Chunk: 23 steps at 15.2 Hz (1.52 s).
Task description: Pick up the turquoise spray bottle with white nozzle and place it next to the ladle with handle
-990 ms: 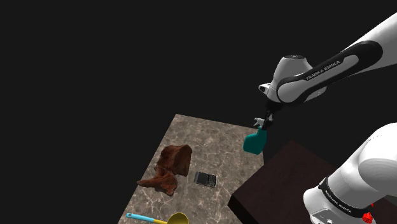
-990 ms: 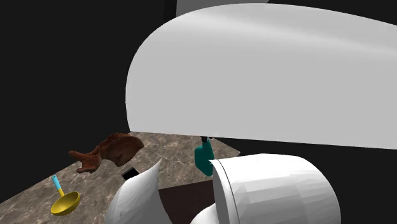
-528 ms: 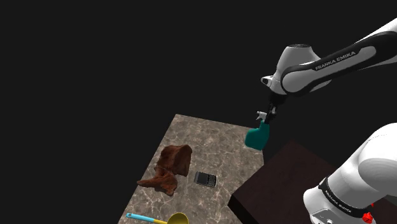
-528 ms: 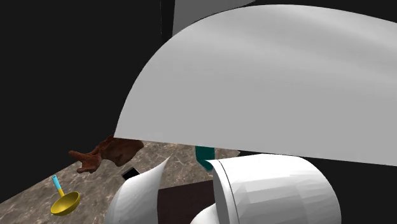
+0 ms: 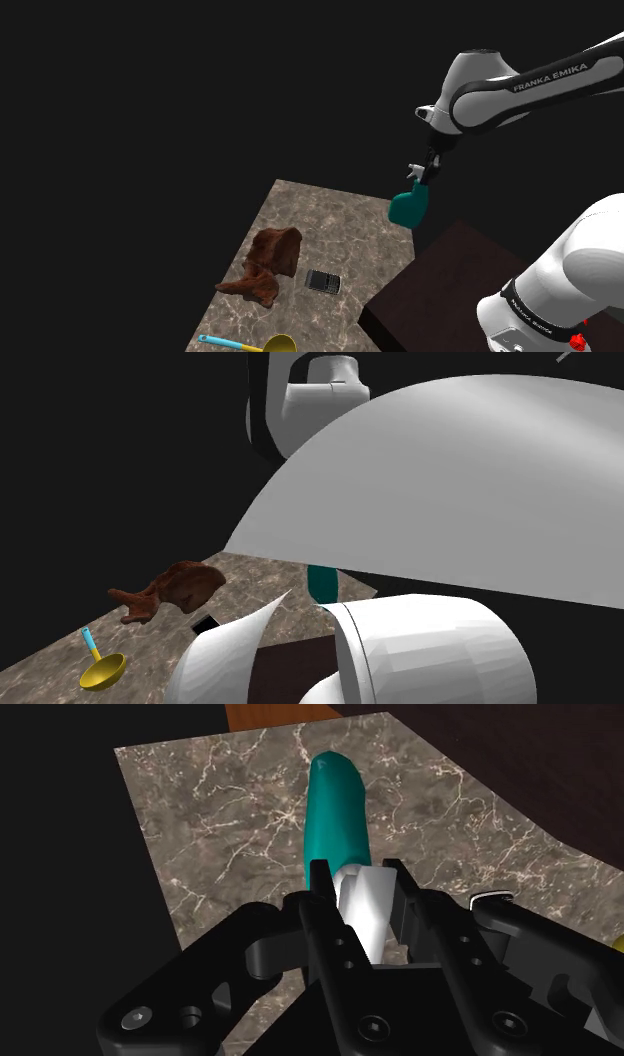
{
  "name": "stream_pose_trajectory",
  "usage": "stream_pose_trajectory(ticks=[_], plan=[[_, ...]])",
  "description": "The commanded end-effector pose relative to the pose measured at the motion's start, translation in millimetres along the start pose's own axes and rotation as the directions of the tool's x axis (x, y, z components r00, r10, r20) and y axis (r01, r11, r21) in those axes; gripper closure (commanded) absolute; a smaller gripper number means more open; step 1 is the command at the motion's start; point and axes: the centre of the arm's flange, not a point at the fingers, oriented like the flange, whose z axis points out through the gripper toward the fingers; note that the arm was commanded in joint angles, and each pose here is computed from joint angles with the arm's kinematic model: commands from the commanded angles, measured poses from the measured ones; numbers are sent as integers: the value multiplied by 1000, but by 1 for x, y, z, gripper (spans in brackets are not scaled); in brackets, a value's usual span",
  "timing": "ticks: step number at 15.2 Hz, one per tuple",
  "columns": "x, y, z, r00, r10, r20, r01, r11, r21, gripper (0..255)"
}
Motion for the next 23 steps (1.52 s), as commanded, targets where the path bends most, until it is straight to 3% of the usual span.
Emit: stream_pose_trajectory(ticks=[1, 23], plan=[[1, 1, -11, 1000, 0, 0, 0, 1000, 0, 255], [0, 0, -127, 1000, 0, 0, 0, 1000, 0, 255]])
